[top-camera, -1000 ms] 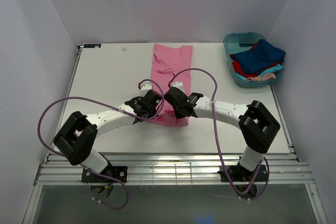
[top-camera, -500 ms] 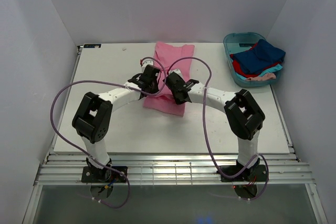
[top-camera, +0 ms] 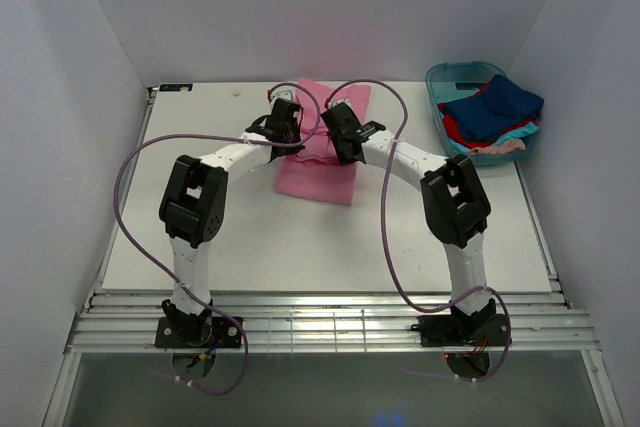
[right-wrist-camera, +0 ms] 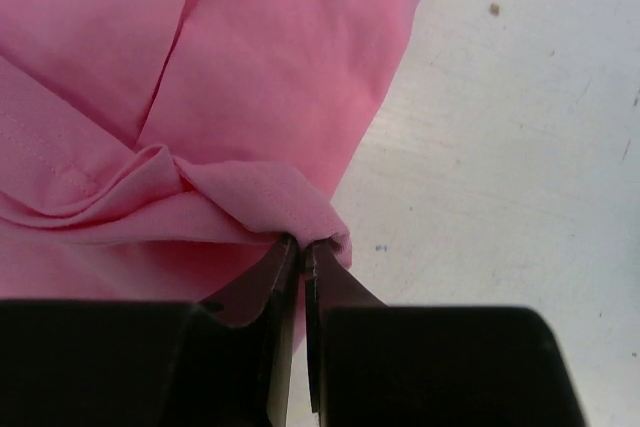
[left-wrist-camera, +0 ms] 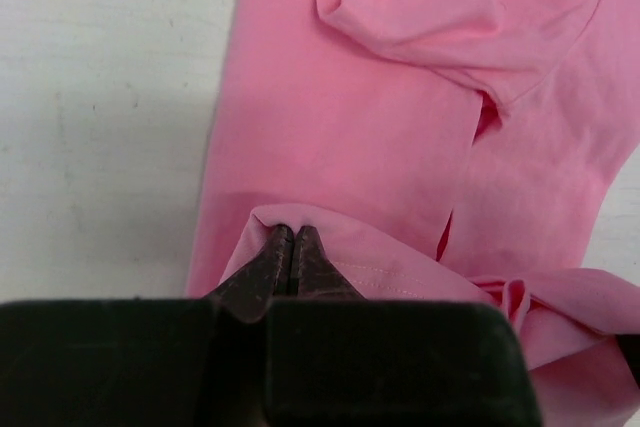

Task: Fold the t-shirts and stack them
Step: Fold the folded rectangular tshirt in 1/3 of the way

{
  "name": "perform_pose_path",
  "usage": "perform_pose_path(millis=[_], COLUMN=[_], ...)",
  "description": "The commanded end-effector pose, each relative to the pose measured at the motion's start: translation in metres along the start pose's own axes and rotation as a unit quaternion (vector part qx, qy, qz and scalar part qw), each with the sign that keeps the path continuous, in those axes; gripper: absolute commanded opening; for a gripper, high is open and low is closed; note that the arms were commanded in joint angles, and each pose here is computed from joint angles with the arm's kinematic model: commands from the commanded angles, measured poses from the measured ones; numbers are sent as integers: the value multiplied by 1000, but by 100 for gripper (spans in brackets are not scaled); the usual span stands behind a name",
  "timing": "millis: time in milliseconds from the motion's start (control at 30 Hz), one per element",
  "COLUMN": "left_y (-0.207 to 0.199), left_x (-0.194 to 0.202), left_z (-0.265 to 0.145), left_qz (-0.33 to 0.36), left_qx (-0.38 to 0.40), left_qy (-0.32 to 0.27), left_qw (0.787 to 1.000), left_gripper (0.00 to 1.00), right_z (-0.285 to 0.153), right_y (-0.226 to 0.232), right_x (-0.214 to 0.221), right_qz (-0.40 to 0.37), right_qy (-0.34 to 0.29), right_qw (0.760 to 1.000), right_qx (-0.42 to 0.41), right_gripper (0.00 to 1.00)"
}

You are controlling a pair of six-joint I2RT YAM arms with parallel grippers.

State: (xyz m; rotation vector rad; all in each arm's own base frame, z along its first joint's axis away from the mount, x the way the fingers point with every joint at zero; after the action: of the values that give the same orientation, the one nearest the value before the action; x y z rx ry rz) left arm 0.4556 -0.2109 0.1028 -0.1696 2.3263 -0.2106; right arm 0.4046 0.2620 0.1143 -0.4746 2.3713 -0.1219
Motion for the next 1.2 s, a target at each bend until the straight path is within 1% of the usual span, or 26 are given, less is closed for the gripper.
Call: perform_pose_path(millis=[0, 33, 100, 333, 367, 400, 433, 467, 500, 533, 567, 633, 667, 733, 767, 833, 867, 900, 933, 967, 1000, 1033, 1067, 1100, 1133, 1167], left_y=[-5, -7, -4, 0, 1, 3, 8, 10, 13, 14, 21, 21, 22, 16, 12, 4, -2, -12, -19, -27, -45, -51, -61, -73, -78, -82], left_x=[-22, -32, -32, -51, -49, -50, -49, -51, -55, -66, -75, -98, -106, -110, -118, -100, -94, -76, -67, -61, -47, -28, -20, -7, 7, 16], left_z=[6, 7, 17, 33, 36, 38, 41, 41, 39, 31, 25, 3, -4, -18, -34, -41, -45, -50, -52, -54, -58, -54, -53, -51, -41, -35], left_qz=[7, 5, 4, -4, -3, -4, -3, -4, -5, -9, -10, -14, -11, -9, -14, -13, -18, -19, -17, -18, -9, -1, 3, 8, 5, 4], left_qx=[14, 15, 11, 9, 6, 2, -11, -23, -33, -44, -70, -79, -84, -77, -69, -53, -40, -19, -8, 6, 32, 43, 59, 71, 79, 83], left_qy=[-16, -25, -20, -32, -30, -30, -32, -36, -46, -63, -84, -118, -129, -137, -149, -134, -130, -115, -110, -114, -106, -90, -85, -72, -50, -39], left_qw=[1000, 1000, 1000, 999, 1000, 1000, 999, 999, 998, 997, 994, 990, 988, 988, 986, 989, 990, 993, 994, 993, 994, 995, 995, 995, 996, 996], left_gripper=[0, 0, 0, 0, 5, 14, 24, 45, 53, 60, 68, 71, 71, 72, 72, 72, 71, 70, 64, 59, 51, 39, 9, 0, 0, 0], right_z=[12, 15, 24, 49, 55, 58, 60, 62, 62, 61, 54, 42, 28, 11, -3, -15, -25, -24, -24, -26, -25, -22, -16, -13, -10, -3], right_y=[-7, -8, -13, -25, -26, -27, -29, -33, -35, -38, -43, -52, -58, -64, -68, -68, -67, -63, -61, -55, -52, -49, -41, -37, -33, -23], right_x=[-26, -29, -30, -47, -44, -43, -44, -44, -48, -51, -59, -73, -83, -95, -100, -104, -107, -101, -99, -98, -95, -91, -86, -83, -82, -76], right_qz=[-8, -9, -8, -4, -5, -7, -5, -7, -4, -6, -8, -3, 4, 13, 7, 9, 12, 11, 11, 8, 8, 18, 15, 15, 16, 16], right_qy=[-24, -25, -20, -26, -22, -21, -23, -24, -33, -38, -50, -72, -89, -116, -128, -139, -149, -143, -142, -143, -139, -133, -123, -116, -111, -100], right_qw=[1000, 1000, 1000, 1000, 1000, 1000, 1000, 999, 999, 999, 998, 995, 994, 991, 989, 988, 988, 989, 989, 990, 990, 991, 992, 992, 992, 992], right_qx=[-1, 0, 2, 1, 4, 8, 13, 23, 28, 34, 45, 63, 67, 72, 71, 61, 47, 37, 28, 7, -3, -14, -33, -44, -55, -79], right_gripper=[8, 8, 8, 8, 8, 9, 12, 20, 23, 25, 33, 42, 51, 62, 71, 72, 72, 72, 70, 60, 50, 38, 22, 15, 10, 8])
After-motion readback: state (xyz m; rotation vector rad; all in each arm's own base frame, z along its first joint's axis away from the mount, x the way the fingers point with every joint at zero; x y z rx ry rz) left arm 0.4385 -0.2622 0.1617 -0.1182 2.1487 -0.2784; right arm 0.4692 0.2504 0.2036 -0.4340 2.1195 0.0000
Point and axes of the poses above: each gripper's point midway between its finger pads, its own z axis out along the fingers, its own y axis along the line the jaws close on, x = y × z, the point moved 4 cm from there along -z, back along the fingers, and after that the axes turned 1 degree about -z, right-handed, at the moved point
